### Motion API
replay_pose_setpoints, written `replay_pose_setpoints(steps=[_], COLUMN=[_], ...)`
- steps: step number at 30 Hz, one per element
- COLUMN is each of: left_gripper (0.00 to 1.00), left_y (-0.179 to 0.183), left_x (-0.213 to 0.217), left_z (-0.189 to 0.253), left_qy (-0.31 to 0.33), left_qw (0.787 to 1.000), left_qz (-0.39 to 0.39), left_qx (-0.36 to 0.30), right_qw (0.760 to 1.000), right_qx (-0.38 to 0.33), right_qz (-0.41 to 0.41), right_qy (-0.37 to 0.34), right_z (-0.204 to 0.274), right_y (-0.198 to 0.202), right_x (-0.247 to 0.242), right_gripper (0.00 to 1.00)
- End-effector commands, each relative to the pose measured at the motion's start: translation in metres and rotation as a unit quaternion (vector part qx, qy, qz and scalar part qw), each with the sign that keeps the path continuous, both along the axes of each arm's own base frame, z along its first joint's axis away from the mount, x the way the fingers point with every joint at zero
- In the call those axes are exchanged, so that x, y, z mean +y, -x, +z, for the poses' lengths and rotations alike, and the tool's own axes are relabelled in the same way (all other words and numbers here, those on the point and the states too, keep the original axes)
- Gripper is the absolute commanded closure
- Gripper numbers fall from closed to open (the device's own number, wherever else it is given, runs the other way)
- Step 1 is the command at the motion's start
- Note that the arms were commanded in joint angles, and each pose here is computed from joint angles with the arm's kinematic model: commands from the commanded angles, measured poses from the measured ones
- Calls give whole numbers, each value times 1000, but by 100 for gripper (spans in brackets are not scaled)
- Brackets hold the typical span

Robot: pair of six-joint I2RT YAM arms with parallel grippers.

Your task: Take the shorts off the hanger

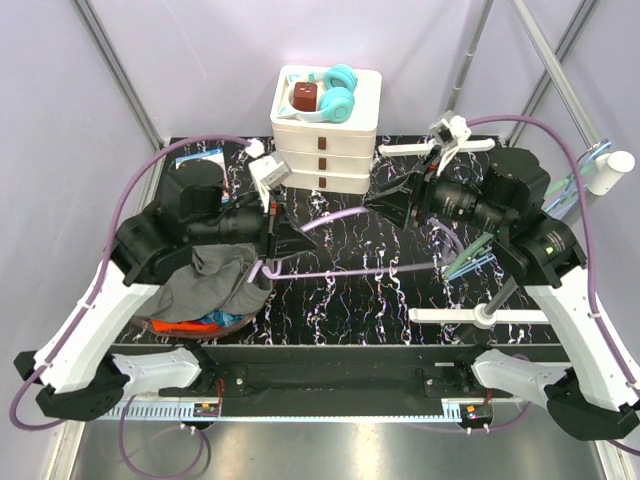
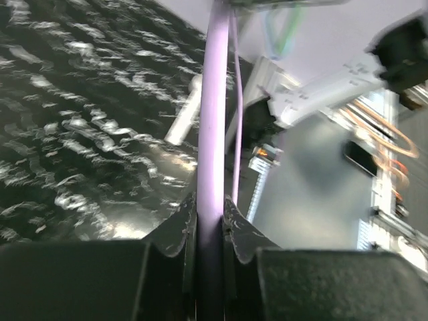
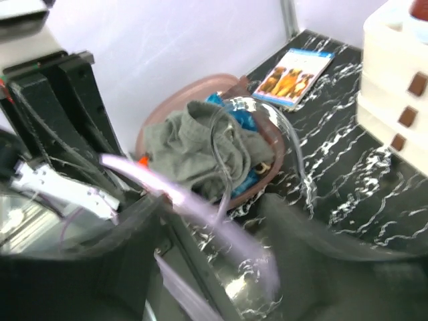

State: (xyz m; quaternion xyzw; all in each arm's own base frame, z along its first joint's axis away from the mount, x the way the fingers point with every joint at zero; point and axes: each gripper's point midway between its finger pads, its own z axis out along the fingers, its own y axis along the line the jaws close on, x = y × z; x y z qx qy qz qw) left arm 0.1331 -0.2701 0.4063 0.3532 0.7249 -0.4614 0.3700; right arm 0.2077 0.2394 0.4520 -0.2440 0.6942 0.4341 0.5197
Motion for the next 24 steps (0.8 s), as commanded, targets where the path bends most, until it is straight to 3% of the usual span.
replay_pose_setpoints(steps=[1,2,3,7,15,18,19,24], left_gripper=[100,100,100,100,100,100,100,100], left_y=[-23,-22,-23,-35,-83,-104,-102,-133], left_x=[37,44,47,56,-12,-46,-52,-110], left_z=[27,29,30,42,89,100,120,122], left_qy=[3,-1,-7,-13,84,96,113,123], left_qw=[989,987,986,976,961,959,953,949], left_qz=[109,115,119,147,113,88,81,56], left_qx=[-99,-109,-119,-162,-237,-251,-268,-286], right_qw=[994,993,991,973,945,920,913,894], right_qx=[-47,-49,-44,-73,-111,-111,-115,-91], right_qz=[-61,-75,-93,-180,-266,-330,-342,-394], right_qy=[-73,-80,-89,-127,-157,-177,-191,-193], right_z=[61,65,69,95,124,130,135,124], right_y=[9,9,7,10,39,51,61,87], right_x=[-25,-29,-35,-72,-131,-167,-179,-217], right_gripper=[18,6,0,0,0,10,23,61])
